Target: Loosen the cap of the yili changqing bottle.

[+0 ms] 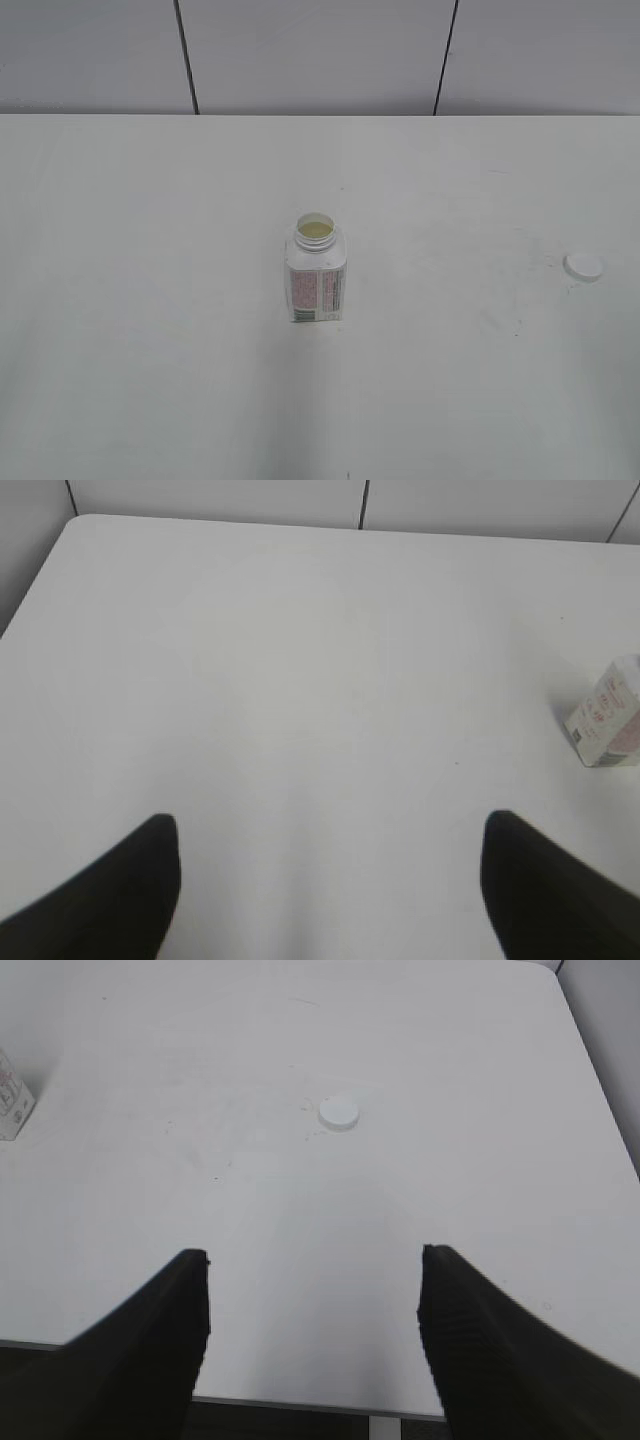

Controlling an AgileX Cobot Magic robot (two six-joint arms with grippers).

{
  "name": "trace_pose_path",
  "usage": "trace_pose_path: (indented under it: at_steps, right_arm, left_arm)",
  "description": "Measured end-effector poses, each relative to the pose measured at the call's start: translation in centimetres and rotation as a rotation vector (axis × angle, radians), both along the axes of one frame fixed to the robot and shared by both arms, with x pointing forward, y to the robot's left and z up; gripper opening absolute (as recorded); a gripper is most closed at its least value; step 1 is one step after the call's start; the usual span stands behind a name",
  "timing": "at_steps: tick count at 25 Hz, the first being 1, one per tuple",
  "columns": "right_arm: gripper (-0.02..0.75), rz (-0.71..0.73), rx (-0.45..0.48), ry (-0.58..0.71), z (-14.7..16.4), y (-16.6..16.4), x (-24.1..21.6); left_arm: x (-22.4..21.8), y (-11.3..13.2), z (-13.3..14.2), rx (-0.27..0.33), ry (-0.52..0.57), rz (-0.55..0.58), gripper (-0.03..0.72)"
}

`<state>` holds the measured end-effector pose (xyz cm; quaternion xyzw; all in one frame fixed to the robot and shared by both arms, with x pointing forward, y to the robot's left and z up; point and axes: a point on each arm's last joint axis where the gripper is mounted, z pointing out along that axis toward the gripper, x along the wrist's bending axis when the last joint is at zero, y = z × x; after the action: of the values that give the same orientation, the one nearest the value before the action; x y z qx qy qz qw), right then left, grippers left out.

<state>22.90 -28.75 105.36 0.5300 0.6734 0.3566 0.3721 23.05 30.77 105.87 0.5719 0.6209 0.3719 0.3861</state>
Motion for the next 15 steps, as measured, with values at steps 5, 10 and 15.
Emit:
trace_pose_path:
  at_steps: [5, 10, 15]
  right_arm:
    - [0.521, -0.002, -0.003, -0.001, 0.0, -0.03, 0.0]
    - [0.521, -0.002, -0.003, -0.001, 0.0, -0.03, 0.0]
    - [0.521, -0.002, -0.003, -0.001, 0.0, -0.03, 0.0]
  left_arm:
    - [-0.03, -0.03, 0.0, 0.0, 0.0, 0.041, 0.561]
    - [-0.04, -0.05, 0.0, 0.0, 0.0, 0.054, 0.561]
    - [-0.04, -0.05, 0.0, -0.001, 0.0, 0.054, 0.561]
